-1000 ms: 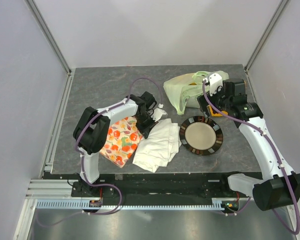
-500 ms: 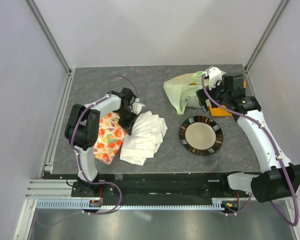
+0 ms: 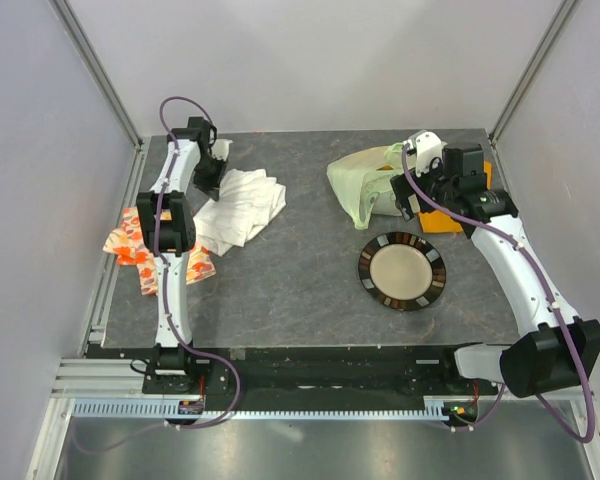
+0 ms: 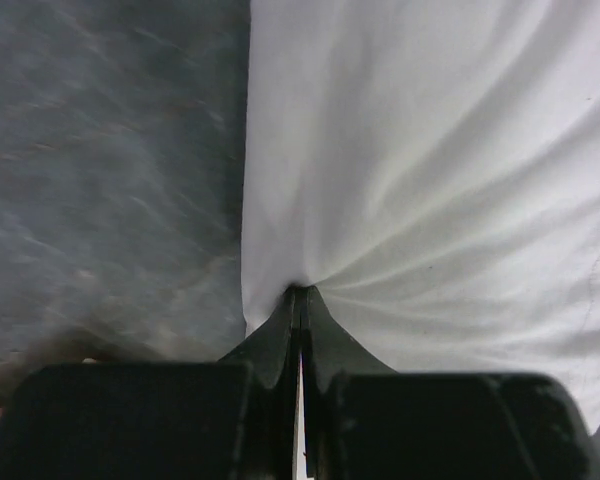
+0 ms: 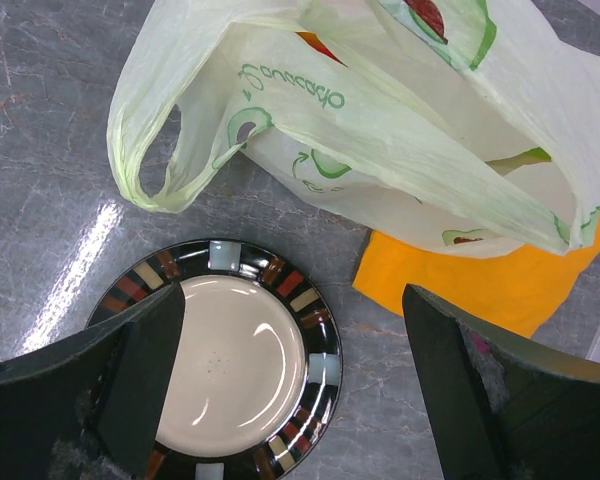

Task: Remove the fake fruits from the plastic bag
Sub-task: Move the distractor to the center of the board, then adjust the plastic bag at the center of the board.

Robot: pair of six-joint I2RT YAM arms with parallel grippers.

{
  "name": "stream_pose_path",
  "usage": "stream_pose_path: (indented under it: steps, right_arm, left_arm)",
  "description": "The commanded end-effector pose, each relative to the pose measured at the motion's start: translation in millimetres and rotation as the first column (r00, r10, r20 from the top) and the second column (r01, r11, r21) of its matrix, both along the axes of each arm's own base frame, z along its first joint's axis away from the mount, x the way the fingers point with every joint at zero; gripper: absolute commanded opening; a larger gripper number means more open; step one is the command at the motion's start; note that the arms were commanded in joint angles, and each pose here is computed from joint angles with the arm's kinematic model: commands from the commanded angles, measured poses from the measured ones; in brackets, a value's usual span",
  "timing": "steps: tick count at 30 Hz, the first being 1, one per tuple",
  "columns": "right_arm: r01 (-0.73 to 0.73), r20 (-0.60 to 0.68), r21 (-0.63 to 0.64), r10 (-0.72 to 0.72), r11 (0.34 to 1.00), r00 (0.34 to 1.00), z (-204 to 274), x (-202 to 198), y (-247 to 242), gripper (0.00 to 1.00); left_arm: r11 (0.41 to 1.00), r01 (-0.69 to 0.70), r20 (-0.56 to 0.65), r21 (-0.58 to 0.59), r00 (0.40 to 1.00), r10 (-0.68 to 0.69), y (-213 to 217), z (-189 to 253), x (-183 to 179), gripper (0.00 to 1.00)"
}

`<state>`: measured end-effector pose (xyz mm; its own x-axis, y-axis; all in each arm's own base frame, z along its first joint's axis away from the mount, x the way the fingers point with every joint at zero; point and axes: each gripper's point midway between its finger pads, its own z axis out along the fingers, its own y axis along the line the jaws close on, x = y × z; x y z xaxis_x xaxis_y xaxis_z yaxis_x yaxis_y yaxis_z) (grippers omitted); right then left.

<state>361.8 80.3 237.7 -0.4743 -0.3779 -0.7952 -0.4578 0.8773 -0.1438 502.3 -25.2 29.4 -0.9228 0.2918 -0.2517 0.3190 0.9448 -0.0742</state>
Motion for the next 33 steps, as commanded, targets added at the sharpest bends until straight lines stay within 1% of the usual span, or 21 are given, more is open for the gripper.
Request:
stream_pose_path:
  steps: [1, 3, 5, 6, 8, 9, 10, 11, 12, 13, 14, 15, 16, 17, 19, 20, 22, 23, 24, 28, 33]
  right_arm:
    - [-0.004, 0.052, 0.031, 0.002, 1.0, 0.999, 17, -1, 4, 0.98]
    - [-0.004, 0.046, 0.029, 0.003, 1.0, 0.999, 14, -3, 3, 0.98]
    - [0.02, 0.045, 0.013, -0.021, 1.0, 0.999, 10, 0, -1, 0.98]
    - [0.044, 0.046, 0.002, -0.044, 0.999, 0.998, 9, 3, -5, 0.98]
    - [0.125, 0.06, -0.043, -0.122, 0.991, 0.991, 4, 16, -19, 0.98]
    - [0.163, 0.061, -0.063, -0.159, 0.985, 0.985, 1, 20, -26, 0.98]
    - [0.198, 0.078, -0.072, -0.192, 0.978, 0.978, 2, 27, -32, 0.98]
    - [0.225, 0.069, -0.085, -0.219, 0.971, 0.973, -5, 33, -37, 0.98]
    - [0.277, 0.076, -0.108, -0.27, 0.955, 0.96, -7, 37, -48, 0.98]
    - [0.306, 0.094, -0.111, -0.297, 0.945, 0.95, -5, 44, -52, 0.98]
    - [0.338, 0.101, -0.123, -0.327, 0.933, 0.94, -6, 52, -57, 0.98]
    - [0.379, 0.116, -0.124, -0.366, 0.917, 0.924, -2, 57, -65, 0.98]
    - [0.395, 0.128, -0.117, -0.381, 0.911, 0.916, 2, 63, -66, 0.98]
    - [0.409, 0.152, -0.1, -0.392, 0.907, 0.907, 15, 73, -67, 0.98]
    - [0.427, 0.173, -0.066, -0.411, 0.902, 0.895, 28, 82, -66, 0.98]
    - [0.429, 0.189, -0.041, -0.415, 0.902, 0.89, 40, 87, -64, 0.98]
    - [0.404, 0.186, -0.001, -0.396, 0.915, 0.899, 50, 89, -56, 0.98]
    - [0.381, 0.199, 0.027, -0.379, 0.924, 0.904, 61, 90, -50, 0.98]
    - [0.358, 0.198, 0.045, -0.36, 0.932, 0.912, 64, 90, -45, 0.98]
    - [0.213, 0.196, 0.115, -0.232, 0.97, 0.953, 70, 90, -9, 0.98]
    - [0.191, 0.152, 0.121, -0.208, 0.974, 0.966, 42, 105, 17, 0.98]
  left_arm:
    - [0.989, -0.111, 0.04, 0.095, 0.993, 0.108, 43, 14, 16, 0.02]
    - [0.985, -0.154, 0.062, 0.084, 0.987, 0.149, 55, 18, 20, 0.02]
    - [0.99, -0.143, 0.088, 0.01, 0.986, 0.141, 47, 38, 20, 0.02]
    - [0.987, -0.09, 0.102, -0.132, 0.989, 0.104, 23, 54, 21, 0.02]
    - [0.971, -0.048, 0.192, -0.235, 0.977, 0.095, 1, 111, 20, 0.02]
    - [0.949, 0.017, 0.231, -0.314, 0.971, 0.059, -23, 136, 18, 0.06]
    - [0.934, 0.086, 0.312, -0.347, 0.95, 0.028, -37, 179, 9, 0.22]
    - [0.894, 0.174, 0.359, -0.413, 0.933, -0.016, -62, 204, 2, 0.33]
    - [0.869, 0.215, 0.359, -0.446, 0.932, -0.046, -82, 210, -11, 0.52]
    - [0.846, 0.252, 0.373, -0.47, 0.925, -0.069, -96, 221, -22, 0.61]
    - [0.821, 0.315, 0.433, -0.477, 0.897, -0.092, -110, 250, -38, 0.69]
    - [0.783, 0.357, 0.413, -0.51, 0.9, -0.141, -137, 243, -54, 0.74]
    - [0.766, 0.382, 0.414, -0.517, 0.895, -0.166, -150, 244, -64, 0.74]
    - [0.73, 0.431, 0.424, -0.53, 0.881, -0.212, -176, 253, -84, 0.75]
    - [0.711, 0.402, 0.364, -0.577, 0.906, -0.217, -200, 240, -98, 0.75]
    - [0.677, 0.407, 0.334, -0.613, 0.91, -0.246, -222, 236, -109, 0.76]
    - [0.661, 0.311, 0.234, -0.683, 0.95, -0.205, -242, 230, -113, 0.77]
    - [0.628, 0.294, 0.199, -0.721, 0.955, -0.22, -258, 231, -119, 0.77]
    - [0.627, 0.228, 0.134, -0.745, 0.972, -0.195, -266, 224, -118, 0.77]
    - [0.651, 0.241, 0.152, -0.72, 0.97, -0.191, -290, 211, -111, 0.77]
    - [0.632, 0.18, 0.081, -0.753, 0.98, -0.182, -301, 202, -112, 0.78]
